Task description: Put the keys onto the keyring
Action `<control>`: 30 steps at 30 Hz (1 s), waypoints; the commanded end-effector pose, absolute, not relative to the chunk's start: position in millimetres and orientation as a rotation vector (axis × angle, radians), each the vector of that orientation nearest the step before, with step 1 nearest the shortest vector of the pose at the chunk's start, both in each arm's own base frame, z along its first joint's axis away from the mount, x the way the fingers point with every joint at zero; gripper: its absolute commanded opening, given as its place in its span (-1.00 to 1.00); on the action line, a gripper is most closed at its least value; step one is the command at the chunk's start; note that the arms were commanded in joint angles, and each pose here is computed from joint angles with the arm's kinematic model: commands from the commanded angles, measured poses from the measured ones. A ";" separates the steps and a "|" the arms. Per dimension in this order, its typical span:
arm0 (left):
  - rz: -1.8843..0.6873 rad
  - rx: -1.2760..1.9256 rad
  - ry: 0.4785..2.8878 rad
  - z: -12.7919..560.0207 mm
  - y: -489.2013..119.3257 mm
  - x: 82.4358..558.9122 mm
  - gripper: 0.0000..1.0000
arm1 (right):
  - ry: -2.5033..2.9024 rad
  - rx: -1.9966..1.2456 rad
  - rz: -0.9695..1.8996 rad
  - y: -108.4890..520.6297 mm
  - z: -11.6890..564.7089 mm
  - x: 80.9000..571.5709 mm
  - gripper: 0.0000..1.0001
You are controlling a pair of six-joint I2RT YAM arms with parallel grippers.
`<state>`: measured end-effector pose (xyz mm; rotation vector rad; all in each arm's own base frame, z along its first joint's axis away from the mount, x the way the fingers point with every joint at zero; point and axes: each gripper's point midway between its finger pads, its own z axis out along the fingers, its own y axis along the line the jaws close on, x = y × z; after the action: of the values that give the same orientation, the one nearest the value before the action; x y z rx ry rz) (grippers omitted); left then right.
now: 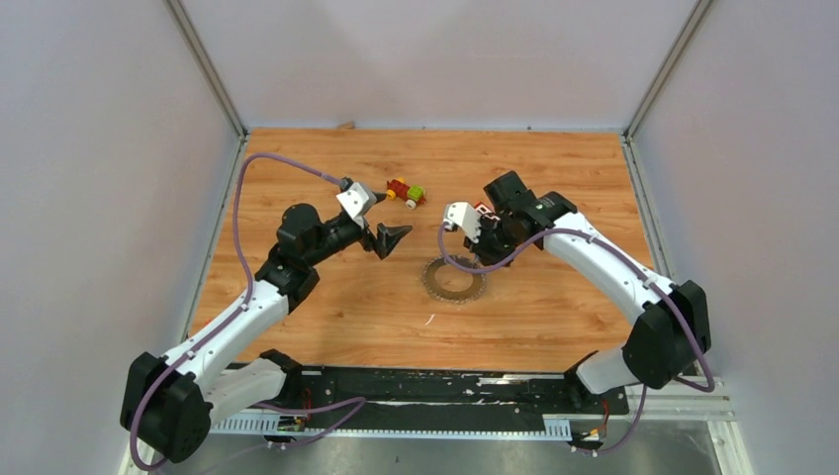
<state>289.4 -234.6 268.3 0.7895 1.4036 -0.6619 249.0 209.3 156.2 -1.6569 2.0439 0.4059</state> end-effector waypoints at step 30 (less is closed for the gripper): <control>-0.507 0.731 1.475 281.5 -211.2 303.8 1.00 | 2.509 -1.594 -0.131 58.0 35.0 275.9 0.44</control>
<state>296.4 -222.5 251.8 0.7589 1.5180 -0.5933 263.3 55.4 18.1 -1.6995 2.5617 -0.1288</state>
